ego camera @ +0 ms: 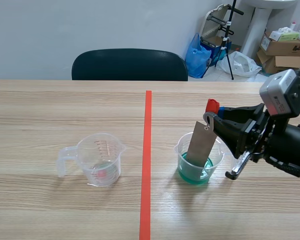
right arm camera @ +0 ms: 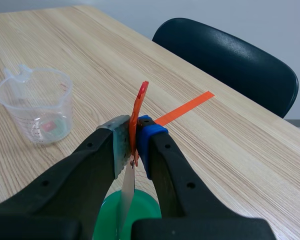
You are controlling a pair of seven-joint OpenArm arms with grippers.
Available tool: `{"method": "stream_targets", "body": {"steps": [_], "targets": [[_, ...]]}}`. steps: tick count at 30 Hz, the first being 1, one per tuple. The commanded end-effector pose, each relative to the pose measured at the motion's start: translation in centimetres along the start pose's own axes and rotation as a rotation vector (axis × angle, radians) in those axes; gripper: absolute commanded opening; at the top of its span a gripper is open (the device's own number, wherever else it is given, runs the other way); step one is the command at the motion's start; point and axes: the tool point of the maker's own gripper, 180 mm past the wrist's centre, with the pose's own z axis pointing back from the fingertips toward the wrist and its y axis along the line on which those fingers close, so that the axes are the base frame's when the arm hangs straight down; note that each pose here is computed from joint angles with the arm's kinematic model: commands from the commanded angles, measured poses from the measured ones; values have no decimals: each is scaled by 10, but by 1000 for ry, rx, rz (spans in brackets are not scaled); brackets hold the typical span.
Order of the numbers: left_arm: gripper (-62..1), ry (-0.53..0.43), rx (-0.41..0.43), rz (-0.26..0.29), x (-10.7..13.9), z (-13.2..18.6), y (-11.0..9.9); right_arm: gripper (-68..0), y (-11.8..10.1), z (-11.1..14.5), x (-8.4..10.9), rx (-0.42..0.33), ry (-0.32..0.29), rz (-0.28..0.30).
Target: Do the redox reaction experiment
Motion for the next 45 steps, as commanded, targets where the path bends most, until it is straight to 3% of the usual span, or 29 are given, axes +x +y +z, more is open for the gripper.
{"method": "stream_targets", "body": {"steps": [1,30,36,45], "targets": [[14,-20,-4,-4,5,-2,0,-669,-2,-1,6,7,-12,18],[14,-20,-4,-4,5,-2,0,-669,-1,0,10,14,-27,20],[14,-20,-4,-4,5,-2,0,-669,-6,4,19,8,-41,38],[14,-20,-4,-4,5,-2,0,-669,-7,14,49,1,-82,80]]}}
